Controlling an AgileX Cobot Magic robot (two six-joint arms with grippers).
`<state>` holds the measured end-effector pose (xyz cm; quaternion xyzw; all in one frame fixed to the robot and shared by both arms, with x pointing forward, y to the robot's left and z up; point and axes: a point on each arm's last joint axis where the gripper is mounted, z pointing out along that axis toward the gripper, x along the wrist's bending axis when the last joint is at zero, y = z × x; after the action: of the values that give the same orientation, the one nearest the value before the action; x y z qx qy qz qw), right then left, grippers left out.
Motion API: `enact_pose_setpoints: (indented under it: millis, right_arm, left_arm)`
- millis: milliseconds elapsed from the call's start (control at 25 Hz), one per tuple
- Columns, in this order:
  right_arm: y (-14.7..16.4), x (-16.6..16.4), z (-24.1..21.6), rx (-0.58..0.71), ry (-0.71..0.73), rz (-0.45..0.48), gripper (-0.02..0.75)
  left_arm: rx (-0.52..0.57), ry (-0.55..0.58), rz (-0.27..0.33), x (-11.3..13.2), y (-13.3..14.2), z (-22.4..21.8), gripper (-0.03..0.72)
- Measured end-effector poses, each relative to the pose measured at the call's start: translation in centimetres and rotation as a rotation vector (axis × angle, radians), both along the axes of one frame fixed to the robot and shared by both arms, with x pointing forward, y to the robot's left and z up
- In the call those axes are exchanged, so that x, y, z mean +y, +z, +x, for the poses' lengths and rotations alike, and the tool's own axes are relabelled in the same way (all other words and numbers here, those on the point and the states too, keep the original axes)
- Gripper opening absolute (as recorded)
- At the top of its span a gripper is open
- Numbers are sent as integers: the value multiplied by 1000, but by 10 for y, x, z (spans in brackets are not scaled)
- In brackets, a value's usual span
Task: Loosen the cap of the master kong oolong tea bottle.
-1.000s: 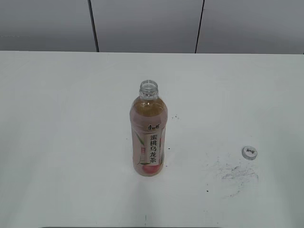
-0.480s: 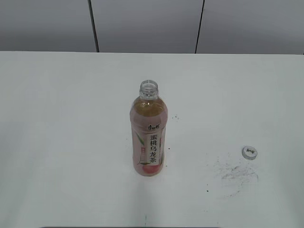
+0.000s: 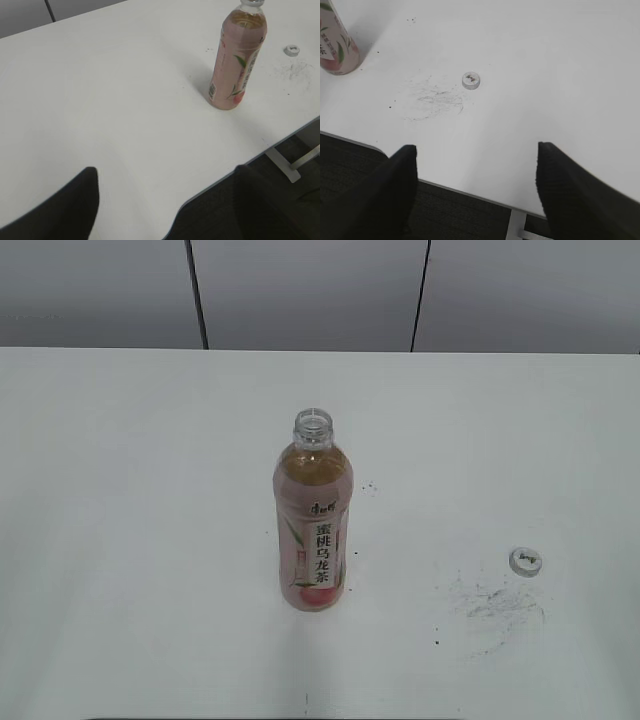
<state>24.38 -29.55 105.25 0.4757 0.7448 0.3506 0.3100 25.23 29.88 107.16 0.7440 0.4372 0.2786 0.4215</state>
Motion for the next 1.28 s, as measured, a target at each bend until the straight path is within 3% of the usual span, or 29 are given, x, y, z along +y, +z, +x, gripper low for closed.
enact_pose_setpoints:
  millis: [240, 320, 560, 680, 1280]
  right_arm:
    - [0, 0, 0, -3, -3, 1, 555]
    - [0, -1, -3, -22, -29, 5, 555]
    - [0, -2, -14, -98, -188, 14, 554]
    - [0, -2, -14, -99, -205, 13, 554]
    - [0, -2, -14, -101, -206, 14, 554]
  left_arm:
    - [-8, 15, -5, 1, 0, -2, 490]
    - [-18, 83, -10, 3, 0, -3, 490]
    - [-112, 427, -32, 7, 0, -21, 490]
    - [-133, 503, -32, 7, -1, -25, 490]
    - [-134, 518, -31, 7, -1, -25, 466]
